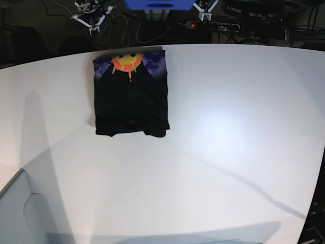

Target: Fold the T-shirt properly

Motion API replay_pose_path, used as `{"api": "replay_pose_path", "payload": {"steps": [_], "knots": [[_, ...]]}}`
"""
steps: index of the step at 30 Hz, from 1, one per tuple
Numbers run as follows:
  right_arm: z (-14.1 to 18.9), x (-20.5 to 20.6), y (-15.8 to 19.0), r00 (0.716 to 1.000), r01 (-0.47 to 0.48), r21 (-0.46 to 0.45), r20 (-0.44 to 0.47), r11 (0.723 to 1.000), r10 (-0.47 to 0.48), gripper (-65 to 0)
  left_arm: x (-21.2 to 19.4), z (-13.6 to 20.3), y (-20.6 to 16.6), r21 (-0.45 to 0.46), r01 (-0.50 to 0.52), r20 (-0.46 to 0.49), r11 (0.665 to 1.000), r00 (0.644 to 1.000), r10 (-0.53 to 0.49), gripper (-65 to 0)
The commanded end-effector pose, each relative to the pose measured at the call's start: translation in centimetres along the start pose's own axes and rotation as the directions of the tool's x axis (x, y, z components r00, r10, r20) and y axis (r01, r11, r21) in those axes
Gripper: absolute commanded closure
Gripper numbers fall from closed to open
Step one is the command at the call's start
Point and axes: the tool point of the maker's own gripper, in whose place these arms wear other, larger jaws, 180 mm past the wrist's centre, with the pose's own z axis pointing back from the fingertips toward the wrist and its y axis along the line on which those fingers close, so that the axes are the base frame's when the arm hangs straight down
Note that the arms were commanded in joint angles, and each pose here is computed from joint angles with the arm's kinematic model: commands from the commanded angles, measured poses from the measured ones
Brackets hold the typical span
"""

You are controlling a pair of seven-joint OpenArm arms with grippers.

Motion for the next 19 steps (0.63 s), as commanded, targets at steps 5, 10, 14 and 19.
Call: {"api": "replay_pose_path", "payload": {"steps": [5, 10, 14, 19], "knots": [[-0.2, -1.9, 2.8, 0.986, 0.025, 0.024, -0.163, 0.999, -0.020, 0.0, 0.9, -0.3, -0.2, -0.007, 0.007, 0.004, 1.000, 1.000, -0.007, 0.0], [0.4, -3.2, 6.4, 0.961, 0.047, 0.078, -0.277, 0.996, -0.024, 0.0, 1.7, -0.7, -0.3, -0.010, 0.019, -0.043, 1.000, 0.999, -0.020, 0.0], [0.5, -3.2, 7.1, 0.959, 0.051, 0.088, -0.283, 0.995, -0.024, 0.0, 2.0, -0.8, -0.2, -0.009, 0.023, -0.064, 1.000, 0.998, -0.023, 0.0], [0.5, -3.5, 6.8, 0.958, 0.048, 0.083, -0.285, 0.995, -0.022, 0.0, 2.7, -1.0, -0.3, -0.010, 0.025, -0.055, 1.000, 0.998, -0.026, 0.0]]}}
